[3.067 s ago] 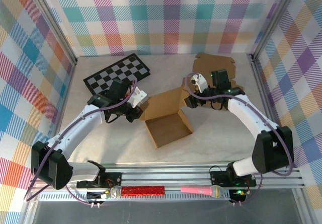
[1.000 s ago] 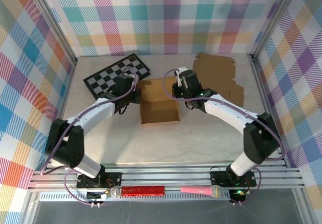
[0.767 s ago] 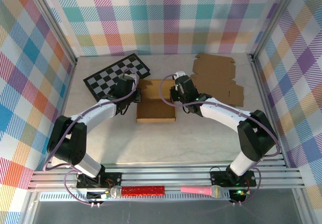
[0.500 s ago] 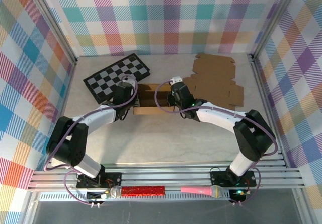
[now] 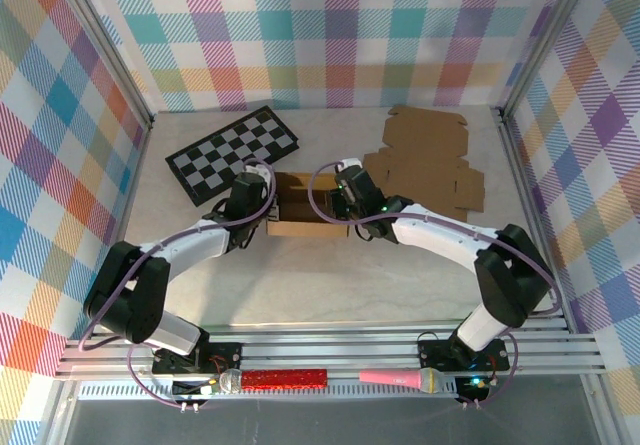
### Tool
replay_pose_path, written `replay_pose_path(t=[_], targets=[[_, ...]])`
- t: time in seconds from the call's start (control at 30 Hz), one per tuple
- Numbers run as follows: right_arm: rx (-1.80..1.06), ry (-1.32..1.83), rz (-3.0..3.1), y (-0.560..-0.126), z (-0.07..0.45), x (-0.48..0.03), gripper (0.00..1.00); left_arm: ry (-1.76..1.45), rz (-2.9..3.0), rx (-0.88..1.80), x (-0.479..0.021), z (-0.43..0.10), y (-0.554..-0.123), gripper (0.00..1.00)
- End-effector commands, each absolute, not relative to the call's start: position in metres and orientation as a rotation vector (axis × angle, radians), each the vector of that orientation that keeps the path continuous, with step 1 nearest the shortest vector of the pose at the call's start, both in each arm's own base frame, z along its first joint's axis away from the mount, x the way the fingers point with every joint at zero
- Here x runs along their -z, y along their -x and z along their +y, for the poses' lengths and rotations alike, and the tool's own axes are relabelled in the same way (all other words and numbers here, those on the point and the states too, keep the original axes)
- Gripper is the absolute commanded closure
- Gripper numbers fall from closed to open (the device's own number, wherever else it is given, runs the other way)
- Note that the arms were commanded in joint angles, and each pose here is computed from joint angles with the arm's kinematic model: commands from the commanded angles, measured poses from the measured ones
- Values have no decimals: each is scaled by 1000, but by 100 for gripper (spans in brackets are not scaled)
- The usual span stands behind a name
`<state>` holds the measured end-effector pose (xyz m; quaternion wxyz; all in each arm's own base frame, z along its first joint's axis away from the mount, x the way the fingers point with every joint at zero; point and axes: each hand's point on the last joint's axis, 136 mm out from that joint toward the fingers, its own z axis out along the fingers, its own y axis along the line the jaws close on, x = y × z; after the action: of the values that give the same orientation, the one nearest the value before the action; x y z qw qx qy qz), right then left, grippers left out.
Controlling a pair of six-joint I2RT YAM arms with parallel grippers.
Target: Fold the paper box
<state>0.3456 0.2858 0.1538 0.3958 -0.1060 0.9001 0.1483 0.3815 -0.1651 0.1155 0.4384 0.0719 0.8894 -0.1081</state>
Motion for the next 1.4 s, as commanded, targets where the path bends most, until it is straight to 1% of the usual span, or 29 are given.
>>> replay_pose_path(t=[0.0, 0.13, 0.3, 0.47, 0.57, 0.67, 0.83, 0.93, 1.17, 1.37], targets=[[-520, 170, 2404, -315, 285, -169, 51, -269, 2195, 241, -116, -173, -370, 95], [-648, 101, 2468, -293, 283, -185, 41, -310, 2197, 199, -110, -175, -364, 97], [-733, 63, 2478, -275, 276, -212, 29, -323, 2198, 181, -107, -177, -361, 98], [-787, 17, 2471, -269, 266, -245, 22, -323, 2191, 176, -109, -178, -360, 98], [-852, -54, 2468, -275, 260, -265, 22, -318, 2189, 174, -108, -177, -359, 98], [-868, -201, 2489, -285, 245, -273, 24, -314, 2187, 175, -108, -176, -358, 98], [-1006, -647, 2579, -310, 218, -252, 28, -312, 2182, 183, -109, -176, -356, 98], [-1057, -790, 2643, -320, 218, -236, 30, -307, 2179, 190, -109, -176, -354, 97], [-1074, -874, 2865, -333, 242, -193, 33, -294, 2172, 198, -108, -176, -350, 95], [-1111, -877, 2904, -337, 251, -183, 34, -288, 2169, 208, -108, -176, -344, 93]])
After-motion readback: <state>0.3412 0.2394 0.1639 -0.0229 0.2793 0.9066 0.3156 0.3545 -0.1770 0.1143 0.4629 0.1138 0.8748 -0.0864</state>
